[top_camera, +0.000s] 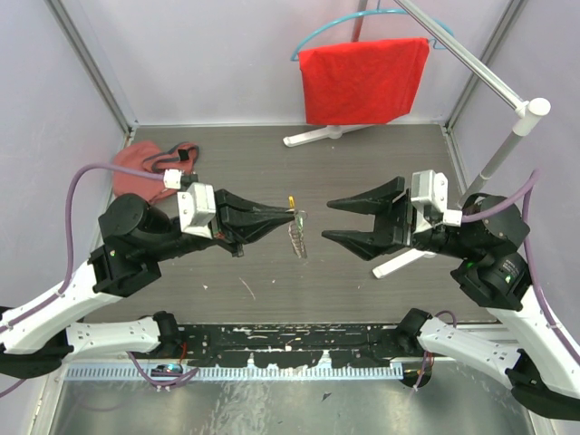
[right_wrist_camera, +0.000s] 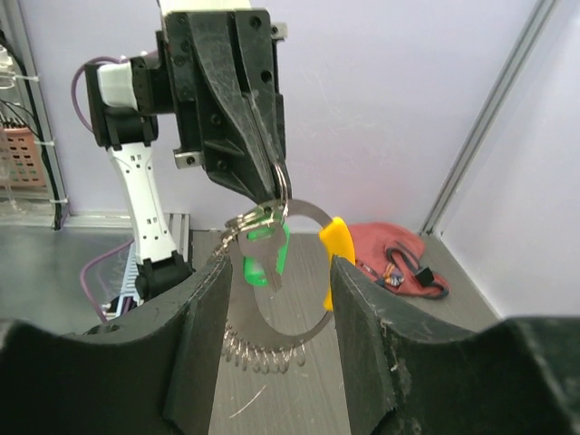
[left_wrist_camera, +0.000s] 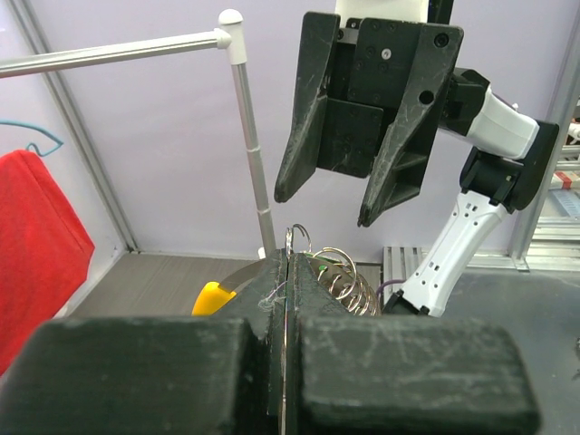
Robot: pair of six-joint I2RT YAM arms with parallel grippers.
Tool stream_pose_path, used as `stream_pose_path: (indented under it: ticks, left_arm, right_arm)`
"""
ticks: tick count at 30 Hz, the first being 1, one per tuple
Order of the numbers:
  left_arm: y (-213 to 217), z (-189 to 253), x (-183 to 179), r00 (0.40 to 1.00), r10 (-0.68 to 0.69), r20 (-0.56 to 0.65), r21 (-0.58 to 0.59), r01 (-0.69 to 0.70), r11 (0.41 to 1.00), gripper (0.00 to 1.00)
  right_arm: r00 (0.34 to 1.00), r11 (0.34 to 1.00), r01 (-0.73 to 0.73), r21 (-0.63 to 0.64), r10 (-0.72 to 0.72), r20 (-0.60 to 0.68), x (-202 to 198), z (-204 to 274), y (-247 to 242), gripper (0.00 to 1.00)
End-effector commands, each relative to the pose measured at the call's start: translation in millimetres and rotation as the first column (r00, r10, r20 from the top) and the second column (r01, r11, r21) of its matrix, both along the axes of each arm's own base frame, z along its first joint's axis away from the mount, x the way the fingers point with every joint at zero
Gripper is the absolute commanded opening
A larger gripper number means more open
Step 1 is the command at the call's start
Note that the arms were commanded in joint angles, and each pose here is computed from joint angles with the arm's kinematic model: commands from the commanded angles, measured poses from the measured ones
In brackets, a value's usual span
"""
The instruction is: Put the keys on the keyring
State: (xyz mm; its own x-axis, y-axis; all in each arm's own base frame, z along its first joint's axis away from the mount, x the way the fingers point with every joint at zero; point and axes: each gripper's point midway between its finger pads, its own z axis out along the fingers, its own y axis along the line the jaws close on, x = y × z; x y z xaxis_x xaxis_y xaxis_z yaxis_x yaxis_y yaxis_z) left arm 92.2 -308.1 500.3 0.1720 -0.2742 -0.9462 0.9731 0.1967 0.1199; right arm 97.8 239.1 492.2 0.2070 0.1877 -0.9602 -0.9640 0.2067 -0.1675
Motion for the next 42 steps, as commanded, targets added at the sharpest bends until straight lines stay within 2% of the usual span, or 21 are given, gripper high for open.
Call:
stream_pose_path:
  ticks: [1, 9, 25, 31, 42]
  left_arm:
    - [6, 19, -10, 0.999, -0.037, 0.022, -0.044, 0.038, 0.998, 0.0]
    - [4, 18, -20, 0.995, -0.092, 0.023, -0.026, 0.093, 0.995, 0.0]
    - [-1, 9, -17, 0.996, -0.084, 0.002, 0.021, 0.084, 0.996, 0.0]
    - [-1, 9, -19, 0.995, -0.097, -0.001, 0.032, 0.097, 0.995, 0.0]
    - [-2, 8, -20, 0.995, -0.104, 0.0, 0.041, 0.104, 0.994, 0.0]
  right_arm:
    - [0.989, 0.996, -0.062, 0.069, 0.052, 0.135, -11, 30, 1, 0.52]
    - [0.981, 0.99, -0.138, 0.042, 0.131, 0.144, -12, 35, 17, 0.49]
    - [0.972, 0.981, -0.187, 0.055, 0.176, 0.154, -28, 44, 10, 0.49]
    - [0.977, 0.982, -0.18, 0.05, 0.173, 0.129, -22, 44, 14, 0.39]
    - [0.974, 0.977, -0.212, -0.005, 0.211, 0.085, -16, 28, 27, 0.38]
